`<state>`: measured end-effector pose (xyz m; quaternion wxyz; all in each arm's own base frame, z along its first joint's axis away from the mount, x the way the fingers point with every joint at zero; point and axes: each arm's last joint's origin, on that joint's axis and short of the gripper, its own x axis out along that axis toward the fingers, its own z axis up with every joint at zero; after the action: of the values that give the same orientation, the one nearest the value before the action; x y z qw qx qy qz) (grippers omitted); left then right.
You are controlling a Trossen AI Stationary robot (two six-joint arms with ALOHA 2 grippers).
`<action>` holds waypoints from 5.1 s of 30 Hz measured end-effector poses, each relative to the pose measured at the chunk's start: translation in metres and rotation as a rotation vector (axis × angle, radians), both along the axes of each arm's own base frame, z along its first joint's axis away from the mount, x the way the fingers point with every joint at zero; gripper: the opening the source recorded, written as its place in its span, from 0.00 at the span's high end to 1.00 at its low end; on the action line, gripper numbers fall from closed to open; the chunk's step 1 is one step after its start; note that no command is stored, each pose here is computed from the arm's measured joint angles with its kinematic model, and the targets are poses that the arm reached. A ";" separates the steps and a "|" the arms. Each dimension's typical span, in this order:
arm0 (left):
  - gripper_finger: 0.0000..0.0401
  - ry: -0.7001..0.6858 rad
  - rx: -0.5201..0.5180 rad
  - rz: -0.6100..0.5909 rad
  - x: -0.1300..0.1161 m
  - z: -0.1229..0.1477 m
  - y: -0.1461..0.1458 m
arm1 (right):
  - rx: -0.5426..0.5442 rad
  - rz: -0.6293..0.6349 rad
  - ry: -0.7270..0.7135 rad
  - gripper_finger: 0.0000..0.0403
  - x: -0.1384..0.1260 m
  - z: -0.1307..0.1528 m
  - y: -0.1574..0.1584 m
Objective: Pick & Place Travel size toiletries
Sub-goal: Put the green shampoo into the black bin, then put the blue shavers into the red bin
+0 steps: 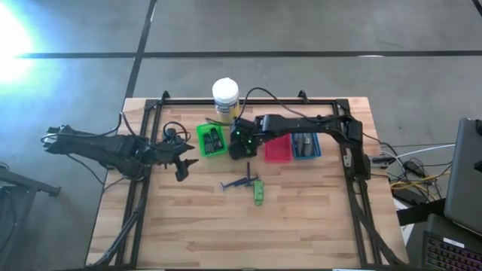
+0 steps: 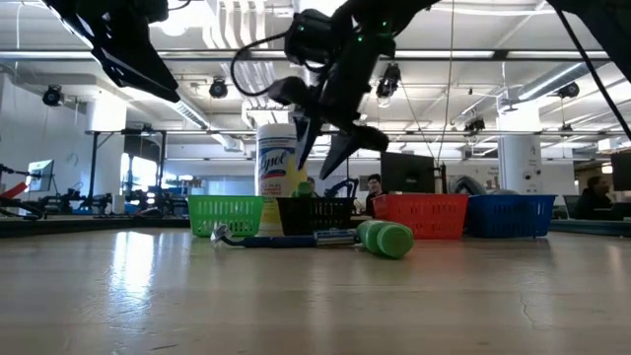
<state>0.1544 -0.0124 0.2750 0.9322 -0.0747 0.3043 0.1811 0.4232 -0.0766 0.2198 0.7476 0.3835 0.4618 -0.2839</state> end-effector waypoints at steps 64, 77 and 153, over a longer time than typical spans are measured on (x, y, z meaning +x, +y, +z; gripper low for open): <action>0.38 0.064 0.065 -0.091 0.002 -0.008 -0.001 | 0.250 -0.300 0.363 0.34 -0.018 -0.076 0.154; 0.38 0.064 0.066 -0.092 0.002 -0.008 -0.001 | 0.284 -0.186 0.268 0.72 -0.018 -0.037 0.156; 0.38 0.031 -0.037 -0.054 0.007 -0.009 -0.003 | 0.291 -0.151 0.125 0.53 0.009 -0.032 0.061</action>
<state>0.1611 -0.0152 0.2665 0.9303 -0.0807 0.3240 0.1516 0.4323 -0.0158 0.1883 0.6305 0.5029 0.5135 -0.2930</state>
